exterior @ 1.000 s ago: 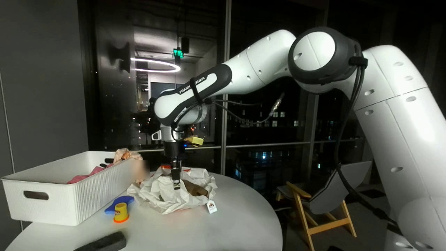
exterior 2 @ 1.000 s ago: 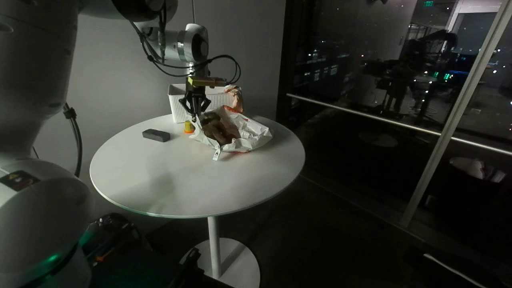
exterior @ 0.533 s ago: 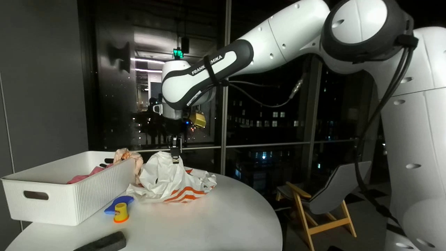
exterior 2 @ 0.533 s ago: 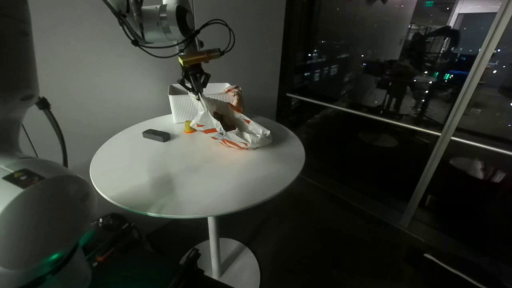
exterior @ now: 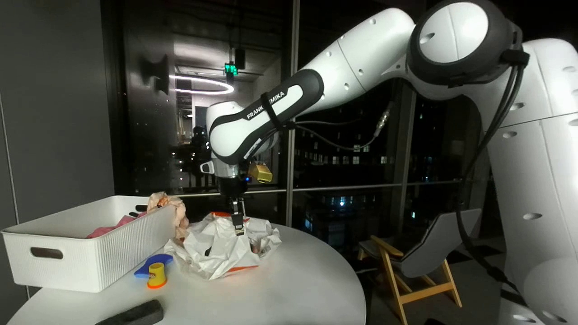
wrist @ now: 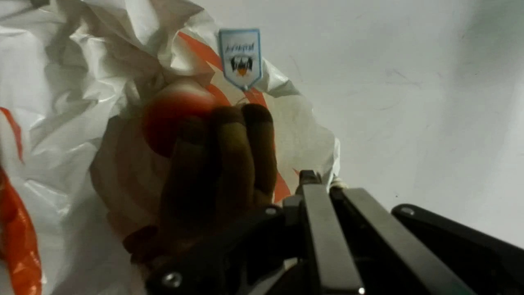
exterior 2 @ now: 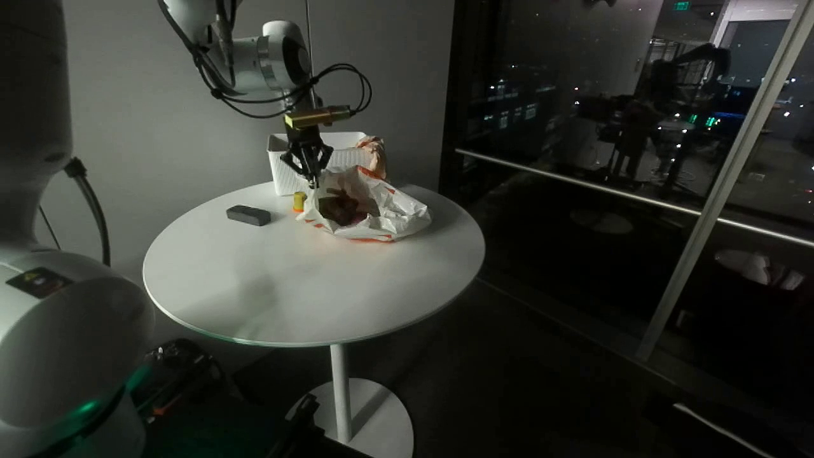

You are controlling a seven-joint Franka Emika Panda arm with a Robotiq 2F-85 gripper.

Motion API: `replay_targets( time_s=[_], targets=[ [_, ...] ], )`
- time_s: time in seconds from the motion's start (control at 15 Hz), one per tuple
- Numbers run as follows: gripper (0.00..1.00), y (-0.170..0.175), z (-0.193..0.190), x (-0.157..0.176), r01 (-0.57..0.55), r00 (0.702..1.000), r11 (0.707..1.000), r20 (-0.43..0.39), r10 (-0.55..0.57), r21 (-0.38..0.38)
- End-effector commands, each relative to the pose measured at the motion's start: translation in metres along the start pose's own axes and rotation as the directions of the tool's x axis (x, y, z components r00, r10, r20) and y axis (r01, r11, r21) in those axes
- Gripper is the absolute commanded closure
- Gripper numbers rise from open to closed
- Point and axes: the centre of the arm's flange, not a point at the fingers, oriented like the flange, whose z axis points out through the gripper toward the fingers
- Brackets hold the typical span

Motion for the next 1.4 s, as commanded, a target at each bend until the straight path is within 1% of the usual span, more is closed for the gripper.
replay_targets(
  time_s=[0.0,0.07,0.13,0.2,0.27,0.33,0.4,0.47,0.6,0.67,0.73,0.8,0.87,0.93,1.0,1.13,1.2,1.33],
  targets=[
    [0.92,0.006,0.038,0.017,0.095,0.995,0.994,-0.018,-0.094,0.045],
    [0.91,0.007,0.048,0.02,0.111,0.994,0.992,-0.018,-0.11,0.06],
    [0.93,0.009,0.061,0.024,0.111,0.994,0.991,-0.017,-0.11,0.079],
    [0.91,0.009,0.067,0.027,0.112,0.994,0.99,-0.019,-0.11,0.086],
    [0.68,0.009,0.07,0.025,0.11,0.994,0.99,-0.011,-0.109,0.088],
    [0.68,0.008,0.071,0.026,0.105,0.995,0.991,-0.008,-0.104,0.089],
    [0.63,0.007,0.07,0.025,0.099,0.995,0.991,0.002,-0.1,0.085],
    [0.54,0.007,0.067,0.023,0.095,0.995,0.992,0.005,-0.096,0.08],
    [0.4,0.002,0.05,0.02,0.094,0.995,0.992,0.013,-0.095,0.08],
    [0.31,0.001,0.044,0.018,0.099,0.995,0.993,0.023,-0.1,0.061],
    [0.25,0.0,0.035,0.016,0.093,0.995,0.995,0.031,-0.094,0.041],
    [0.16,-0.002,0.026,0.016,0.1,0.994,0.994,0.035,-0.101,0.037],
    [0.09,-0.005,0.017,0.016,0.137,0.99,0.99,0.031,-0.138,0.03],
    [0.01,-0.009,0.009,0.021,0.162,0.987,0.987,0.021,-0.162,0.001],
    [0.0,-0.012,0.002,0.026,0.198,0.98,0.98,-0.002,-0.198,-0.031],
    [0.0,-0.017,-0.007,0.044,0.279,0.957,0.957,-0.061,-0.284,-0.084],
    [0.0,-0.016,-0.006,0.057,0.315,0.941,0.945,-0.103,-0.323,-0.087],
    [0.0,-0.017,-0.004,0.08,0.368,0.912,0.926,-0.161,-0.378,-0.087]
  ],
)
